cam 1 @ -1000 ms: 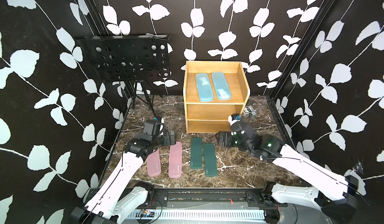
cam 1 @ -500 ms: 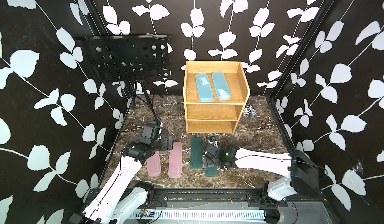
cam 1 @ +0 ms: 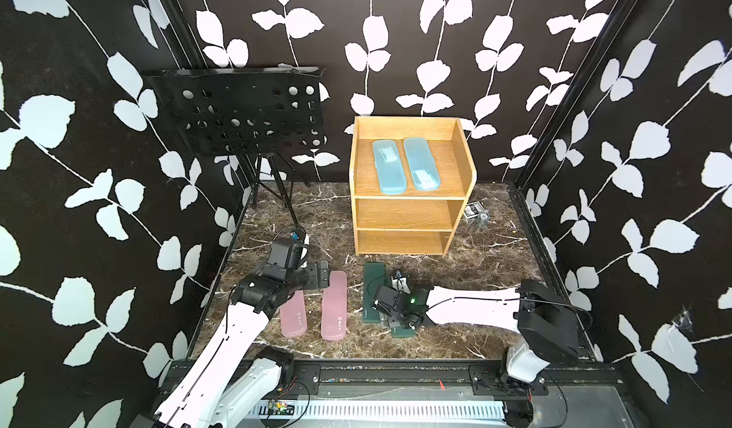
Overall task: Place the pencil cases on the shelf according to color
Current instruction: Pick up the pencil case from the center of the board.
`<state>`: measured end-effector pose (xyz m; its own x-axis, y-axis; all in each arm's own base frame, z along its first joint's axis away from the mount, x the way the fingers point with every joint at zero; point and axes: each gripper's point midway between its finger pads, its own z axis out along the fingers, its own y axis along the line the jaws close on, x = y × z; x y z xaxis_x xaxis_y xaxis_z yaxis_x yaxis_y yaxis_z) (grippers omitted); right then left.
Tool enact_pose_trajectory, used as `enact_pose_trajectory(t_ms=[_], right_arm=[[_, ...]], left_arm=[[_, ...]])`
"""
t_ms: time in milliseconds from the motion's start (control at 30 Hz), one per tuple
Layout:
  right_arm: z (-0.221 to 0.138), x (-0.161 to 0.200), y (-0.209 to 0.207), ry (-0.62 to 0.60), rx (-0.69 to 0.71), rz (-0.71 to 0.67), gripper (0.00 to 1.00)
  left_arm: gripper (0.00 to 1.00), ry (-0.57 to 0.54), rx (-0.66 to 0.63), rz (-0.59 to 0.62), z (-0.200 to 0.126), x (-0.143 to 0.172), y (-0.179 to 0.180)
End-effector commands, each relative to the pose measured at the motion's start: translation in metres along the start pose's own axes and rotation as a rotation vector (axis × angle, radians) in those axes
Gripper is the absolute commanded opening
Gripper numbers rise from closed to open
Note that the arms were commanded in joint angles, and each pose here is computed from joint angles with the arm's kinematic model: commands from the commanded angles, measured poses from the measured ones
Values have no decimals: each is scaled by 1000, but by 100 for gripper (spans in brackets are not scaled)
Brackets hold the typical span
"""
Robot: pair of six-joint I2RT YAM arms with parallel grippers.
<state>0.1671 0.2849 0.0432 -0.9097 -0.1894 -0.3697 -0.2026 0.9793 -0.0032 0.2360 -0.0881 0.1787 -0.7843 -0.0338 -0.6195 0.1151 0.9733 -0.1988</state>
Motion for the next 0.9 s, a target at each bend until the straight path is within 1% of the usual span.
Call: enact_pose_trajectory(t_ms=[0,100,167,267,333,433,533,700,867], right_arm=[[-8,7,-26,-20,51,20,99],[-21,7,-32,-41,1,-1,100],[-27,10,-25,-49,-85,-29,99],[-33,18,-22,-37,-172,-32,99],[-37,23,-20,-25,-199,-32,99],[-39,27,-21,-10,-184,-15,99],[-39,29,-12,-4,-181,-9,99],[-23,40,-16,39,-66,3,99],[-13,50,-11,59,-11,-19,99]], left_arm=[[99,-20,9,14,-2,0,-1],[99,-14,13,13,-1,0,-2],[99,-9,16,13,1,1,-2],[99,-3,12,12,2,1,-2],[99,2,12,15,2,2,-2],[99,-5,18,14,1,1,-3],[99,-6,23,10,1,2,-3],[99,-8,28,13,1,1,-4],[99,-6,31,11,2,2,-5]])
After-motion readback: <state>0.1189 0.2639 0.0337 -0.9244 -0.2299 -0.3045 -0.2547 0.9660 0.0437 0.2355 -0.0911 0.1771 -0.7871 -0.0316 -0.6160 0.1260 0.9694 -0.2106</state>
